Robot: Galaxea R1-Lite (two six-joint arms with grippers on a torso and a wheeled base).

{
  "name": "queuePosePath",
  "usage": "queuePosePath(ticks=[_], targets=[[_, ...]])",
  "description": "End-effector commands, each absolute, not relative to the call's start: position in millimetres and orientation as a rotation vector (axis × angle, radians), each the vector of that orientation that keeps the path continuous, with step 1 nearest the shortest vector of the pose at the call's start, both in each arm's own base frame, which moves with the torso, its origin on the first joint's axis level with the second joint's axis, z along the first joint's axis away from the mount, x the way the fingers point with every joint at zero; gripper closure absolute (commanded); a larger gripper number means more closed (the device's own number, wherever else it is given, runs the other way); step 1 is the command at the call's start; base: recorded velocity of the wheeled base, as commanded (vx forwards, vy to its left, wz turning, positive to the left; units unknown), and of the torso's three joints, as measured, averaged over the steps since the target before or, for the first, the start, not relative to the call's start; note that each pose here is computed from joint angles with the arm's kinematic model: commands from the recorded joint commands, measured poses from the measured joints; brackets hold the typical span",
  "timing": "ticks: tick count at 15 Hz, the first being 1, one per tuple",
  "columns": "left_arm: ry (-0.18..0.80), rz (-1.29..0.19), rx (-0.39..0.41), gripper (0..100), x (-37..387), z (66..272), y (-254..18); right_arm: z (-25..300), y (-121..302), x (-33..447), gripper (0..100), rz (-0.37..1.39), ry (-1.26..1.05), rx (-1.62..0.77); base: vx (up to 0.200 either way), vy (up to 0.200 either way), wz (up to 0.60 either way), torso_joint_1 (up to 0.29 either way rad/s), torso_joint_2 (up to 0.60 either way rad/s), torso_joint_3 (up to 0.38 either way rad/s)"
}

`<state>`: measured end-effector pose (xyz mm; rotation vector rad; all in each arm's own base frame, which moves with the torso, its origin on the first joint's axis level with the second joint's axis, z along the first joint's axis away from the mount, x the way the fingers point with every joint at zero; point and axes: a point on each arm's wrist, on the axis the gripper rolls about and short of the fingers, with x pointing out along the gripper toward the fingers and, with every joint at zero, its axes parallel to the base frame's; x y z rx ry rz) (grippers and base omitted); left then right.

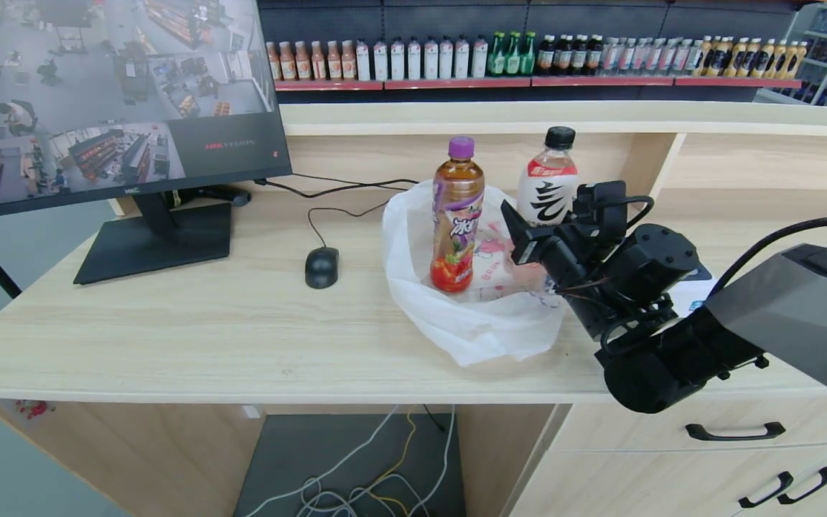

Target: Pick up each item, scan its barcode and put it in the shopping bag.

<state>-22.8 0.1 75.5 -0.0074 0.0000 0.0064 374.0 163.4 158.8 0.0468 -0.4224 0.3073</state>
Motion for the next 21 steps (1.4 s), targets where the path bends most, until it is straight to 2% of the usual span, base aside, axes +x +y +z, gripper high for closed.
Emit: queuePosePath(ticks=[1,10,21], targets=[[0.000,0.008,-0.008,0,-23,75,0,145,167,379,100,0.310,-0.394,0.039,0.000,0.000,0.00,0.000,0.00,0.000],[0.000,0.008,-0.008,0,-23,75,0,130,169,378,100,0.319,-0.343,0.030,0.000,0.000,0.00,0.000,0.00,0.000],[0.000,0.006,-0.008,0,-23,75,0,130,170,380,100,0.317,-0.350,0.028,0.000,0.000,0.00,0.000,0.00,0.000]])
